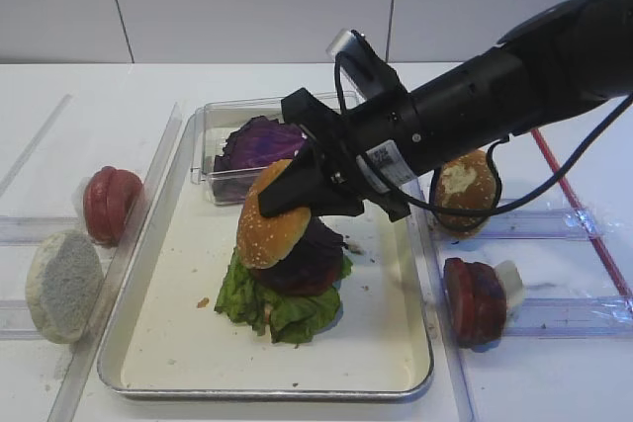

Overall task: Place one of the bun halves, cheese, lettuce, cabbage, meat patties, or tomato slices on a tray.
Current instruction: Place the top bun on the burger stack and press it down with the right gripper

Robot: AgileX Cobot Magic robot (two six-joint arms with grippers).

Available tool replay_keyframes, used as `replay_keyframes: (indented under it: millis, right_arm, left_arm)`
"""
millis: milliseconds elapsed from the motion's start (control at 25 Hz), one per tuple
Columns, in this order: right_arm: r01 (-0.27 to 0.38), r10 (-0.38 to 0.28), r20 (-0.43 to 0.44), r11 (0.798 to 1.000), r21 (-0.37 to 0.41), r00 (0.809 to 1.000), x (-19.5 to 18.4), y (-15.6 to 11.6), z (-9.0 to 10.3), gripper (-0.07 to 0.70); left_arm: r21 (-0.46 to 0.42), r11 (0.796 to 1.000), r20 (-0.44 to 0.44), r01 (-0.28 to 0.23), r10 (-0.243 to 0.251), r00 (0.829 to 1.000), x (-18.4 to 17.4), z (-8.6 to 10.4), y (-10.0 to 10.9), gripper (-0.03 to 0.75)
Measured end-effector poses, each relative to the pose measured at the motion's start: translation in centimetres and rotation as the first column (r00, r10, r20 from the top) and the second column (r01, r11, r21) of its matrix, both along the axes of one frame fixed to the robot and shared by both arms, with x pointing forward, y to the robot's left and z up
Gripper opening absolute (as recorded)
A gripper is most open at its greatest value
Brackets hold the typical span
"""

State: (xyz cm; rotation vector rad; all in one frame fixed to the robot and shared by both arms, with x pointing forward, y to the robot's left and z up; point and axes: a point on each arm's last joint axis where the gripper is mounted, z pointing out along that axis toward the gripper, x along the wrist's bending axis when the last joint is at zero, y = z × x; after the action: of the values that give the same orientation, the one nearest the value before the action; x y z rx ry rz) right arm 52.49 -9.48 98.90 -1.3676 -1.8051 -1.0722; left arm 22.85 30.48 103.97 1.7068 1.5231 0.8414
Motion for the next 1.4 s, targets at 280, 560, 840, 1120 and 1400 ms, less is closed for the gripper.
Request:
replay_keyframes:
  millis: [280,560,840,1120,1400]
  right_arm:
    - [0.036,-0.036,-0.015,0.999,-0.021,0.999,0.6,-1.0,-0.2,0.077]
    - [0.028,-0.030,-0.035,0.998,-0.054,0.999,0.4,-1.1,-0.4,0.076]
    - [0.031,-0.033,-0.039,0.998,-0.054,0.999,0.4,-1.1,-0.4,0.141]
    - [0.031,-0.034,-0.042,0.998,-0.055,0.999,0.4,-1.1,-0.4,0.287]
    - [0.037,-0.040,-0.059,0.998,-0.058,0.997,0.4,-1.1,-0.4,0.454]
  left_arm:
    - [0.000,1.000,0.000,0.000,0.000,1.000,0.0,0.0,0.0,0.391]
    - [0.000,1.000,0.000,0.000,0.000,1.000,0.0,0.0,0.0,0.391]
    - [0.000,1.000,0.000,0.000,0.000,1.000,0.0,0.0,0.0,0.391]
    - [0.000,1.000,0.000,0.000,0.000,1.000,0.0,0.0,0.0,0.391]
    - [0.000,1.000,0.000,0.000,0.000,1.000,0.0,0.0,0.0,0.391]
